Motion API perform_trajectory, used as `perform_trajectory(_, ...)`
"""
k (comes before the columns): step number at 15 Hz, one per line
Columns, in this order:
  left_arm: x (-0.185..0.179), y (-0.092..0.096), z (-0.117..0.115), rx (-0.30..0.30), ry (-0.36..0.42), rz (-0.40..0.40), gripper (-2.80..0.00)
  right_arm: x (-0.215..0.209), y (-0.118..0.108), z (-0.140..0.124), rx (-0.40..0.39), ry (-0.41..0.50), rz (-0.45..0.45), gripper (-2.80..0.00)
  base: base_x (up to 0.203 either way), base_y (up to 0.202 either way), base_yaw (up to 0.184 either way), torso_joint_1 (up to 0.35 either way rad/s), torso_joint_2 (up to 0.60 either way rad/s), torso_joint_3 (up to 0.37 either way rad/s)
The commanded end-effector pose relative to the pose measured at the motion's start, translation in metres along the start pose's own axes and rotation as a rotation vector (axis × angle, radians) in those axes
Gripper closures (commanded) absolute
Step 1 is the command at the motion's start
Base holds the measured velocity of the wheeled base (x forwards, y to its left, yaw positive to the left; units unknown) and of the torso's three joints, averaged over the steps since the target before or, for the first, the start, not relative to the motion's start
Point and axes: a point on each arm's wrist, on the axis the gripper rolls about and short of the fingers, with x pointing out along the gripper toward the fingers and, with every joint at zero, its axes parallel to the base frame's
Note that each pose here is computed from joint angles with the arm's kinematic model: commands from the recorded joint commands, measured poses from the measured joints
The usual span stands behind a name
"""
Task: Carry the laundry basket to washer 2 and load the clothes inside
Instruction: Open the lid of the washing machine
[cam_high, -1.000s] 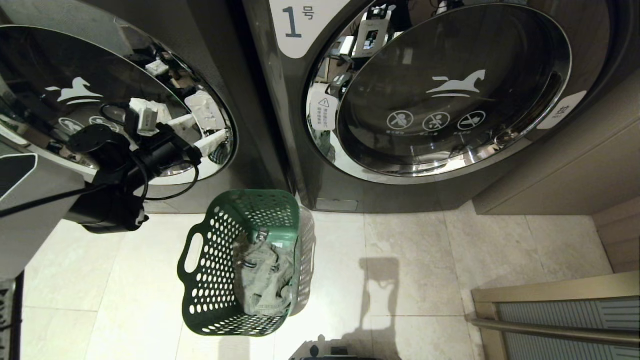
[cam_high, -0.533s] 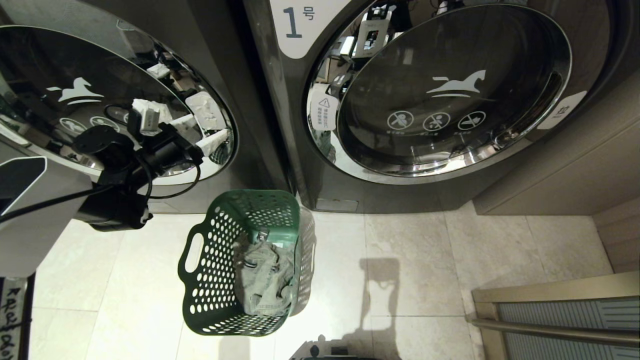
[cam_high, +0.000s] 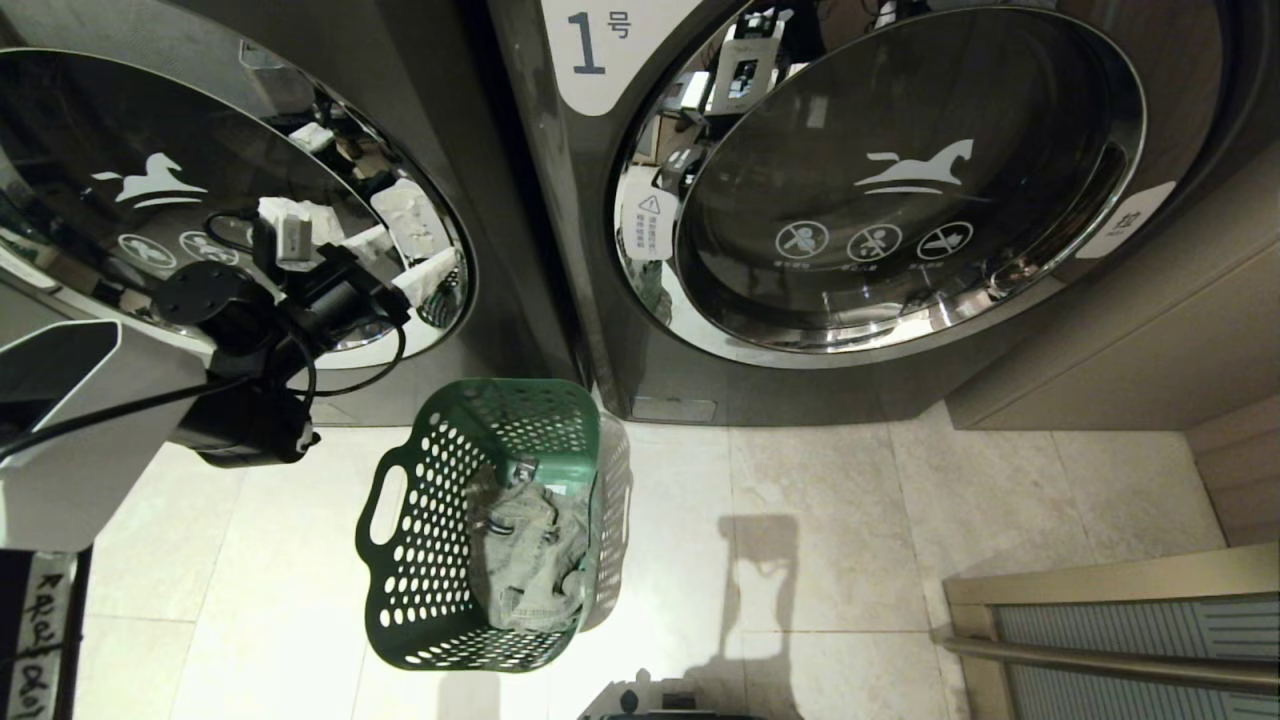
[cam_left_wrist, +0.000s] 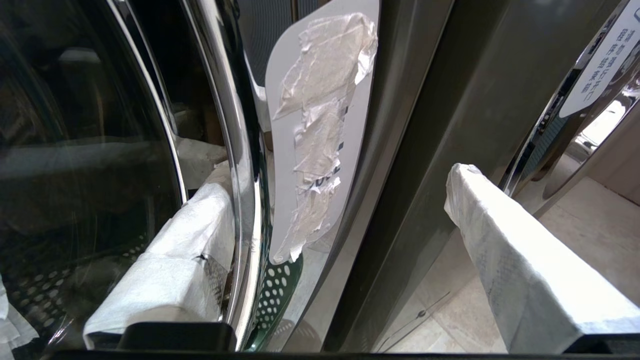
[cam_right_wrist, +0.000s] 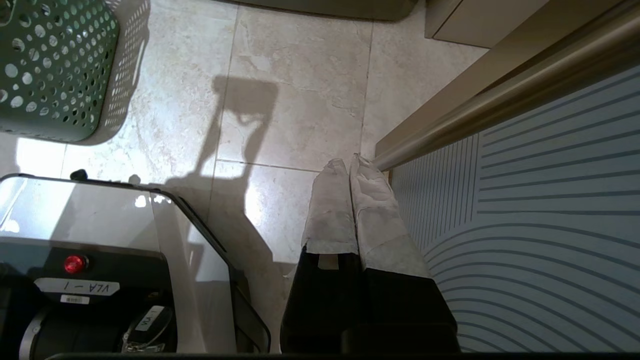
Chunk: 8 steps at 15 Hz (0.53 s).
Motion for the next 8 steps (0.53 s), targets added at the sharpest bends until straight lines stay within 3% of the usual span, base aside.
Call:
perform_trajectory(1,0.0026,-0.0035,-0.0013,-0.004,-0.005,-0.017,-2.8,0.0001,0.0,-0.0002,-0.001,0.004,0.001,0.0,0.0,0.0,0.0,0.0,0.0,0.0)
perform_trajectory(8,0.0016,-0.0059,0.002,-0.008,0.003,-0.041,-2.8,0.0001,0.0,-0.0002,-0.001,0.004,0.001,0.0,0.0,0.0,0.0,0.0,0.0,0.0)
